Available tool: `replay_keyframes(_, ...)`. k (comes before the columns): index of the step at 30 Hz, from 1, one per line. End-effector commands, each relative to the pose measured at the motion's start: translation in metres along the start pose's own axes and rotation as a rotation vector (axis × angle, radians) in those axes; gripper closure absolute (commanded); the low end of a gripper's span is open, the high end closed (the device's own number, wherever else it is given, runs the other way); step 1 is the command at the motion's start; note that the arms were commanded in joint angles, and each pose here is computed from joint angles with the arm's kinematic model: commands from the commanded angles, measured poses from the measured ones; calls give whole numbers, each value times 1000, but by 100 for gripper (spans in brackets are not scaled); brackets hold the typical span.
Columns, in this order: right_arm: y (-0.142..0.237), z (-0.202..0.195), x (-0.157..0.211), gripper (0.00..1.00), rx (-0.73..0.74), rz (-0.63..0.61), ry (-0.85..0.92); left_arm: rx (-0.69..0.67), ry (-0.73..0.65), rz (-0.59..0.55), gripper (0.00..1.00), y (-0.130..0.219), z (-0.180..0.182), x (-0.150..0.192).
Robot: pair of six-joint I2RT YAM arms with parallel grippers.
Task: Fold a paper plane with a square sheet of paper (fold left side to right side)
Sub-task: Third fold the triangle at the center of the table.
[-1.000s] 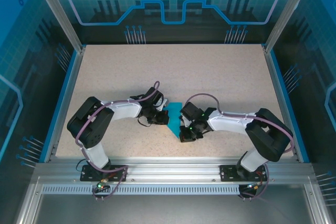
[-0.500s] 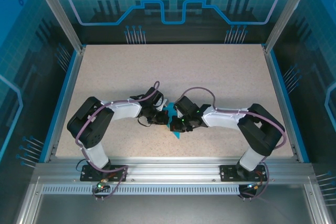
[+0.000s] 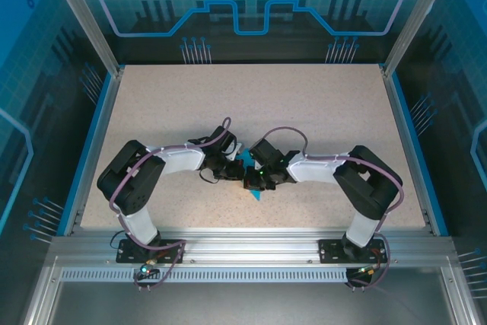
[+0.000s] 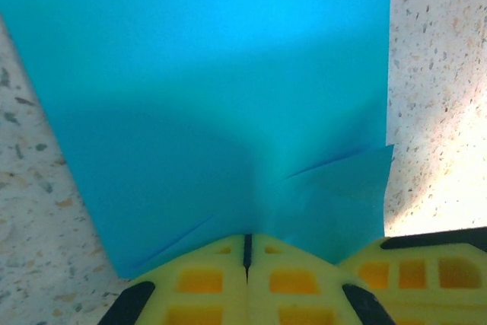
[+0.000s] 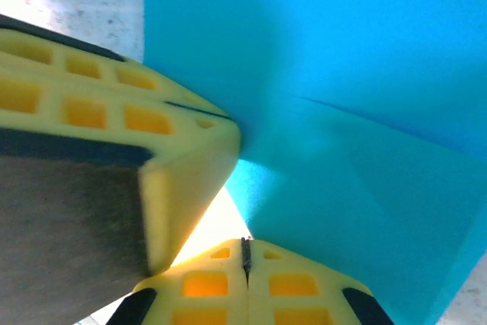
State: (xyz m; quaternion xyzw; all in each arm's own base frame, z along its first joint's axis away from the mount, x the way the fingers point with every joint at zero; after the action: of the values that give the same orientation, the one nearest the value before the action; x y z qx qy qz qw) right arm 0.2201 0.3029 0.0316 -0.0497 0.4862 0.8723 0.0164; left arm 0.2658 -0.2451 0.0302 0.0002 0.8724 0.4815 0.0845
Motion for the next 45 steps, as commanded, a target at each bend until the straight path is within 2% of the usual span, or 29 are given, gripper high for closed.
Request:
replay_keyframes(1,-9,-13,11,98,72,32,-21,-78,14,19,94,-8,19,8)
replay_keyframes(12,6,-58,60,98,152,92,-72,-89,6,14,94,-5,19,7)
replay_keyframes(18,21,-60,69,98,136,89,-38,-56,14,5,92,-1,9,2)
replay_keyframes(23,48,-37,47,94,73,-5,106,15,15,-25,86,15,-13,-9)
replay_keyframes(25,61,-30,35,87,65,-61,169,46,13,-46,83,26,-23,-14)
replay_keyframes(28,75,-24,16,74,55,-132,272,77,26,-85,73,45,-32,-22)
replay_keyframes(33,84,-22,-17,57,26,-208,416,65,151,-140,45,72,-13,-26)
replay_keyframes(36,81,-15,-31,50,-15,-218,483,61,250,-143,39,76,5,-21)
replay_keyframes(41,60,-9,-46,48,-60,-173,524,95,310,-124,34,72,11,-12)
replay_keyframes(45,46,-8,-58,52,-49,-146,508,94,333,-100,34,65,13,-10)
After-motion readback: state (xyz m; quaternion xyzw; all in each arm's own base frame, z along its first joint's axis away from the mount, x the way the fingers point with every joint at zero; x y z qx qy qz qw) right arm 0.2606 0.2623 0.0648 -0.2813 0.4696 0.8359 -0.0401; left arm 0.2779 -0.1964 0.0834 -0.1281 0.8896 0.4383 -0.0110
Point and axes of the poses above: each hand's point on the last joint's axis, 136 mm out from that joint toward the fingers, its own y axis back along the fingers, its own z axis along the line the jaws close on, x = y × z, the point moved 2 cm from there along y, back along the fingers, and after that the axes turned 3 degrees about y, right-handed, at the moved point
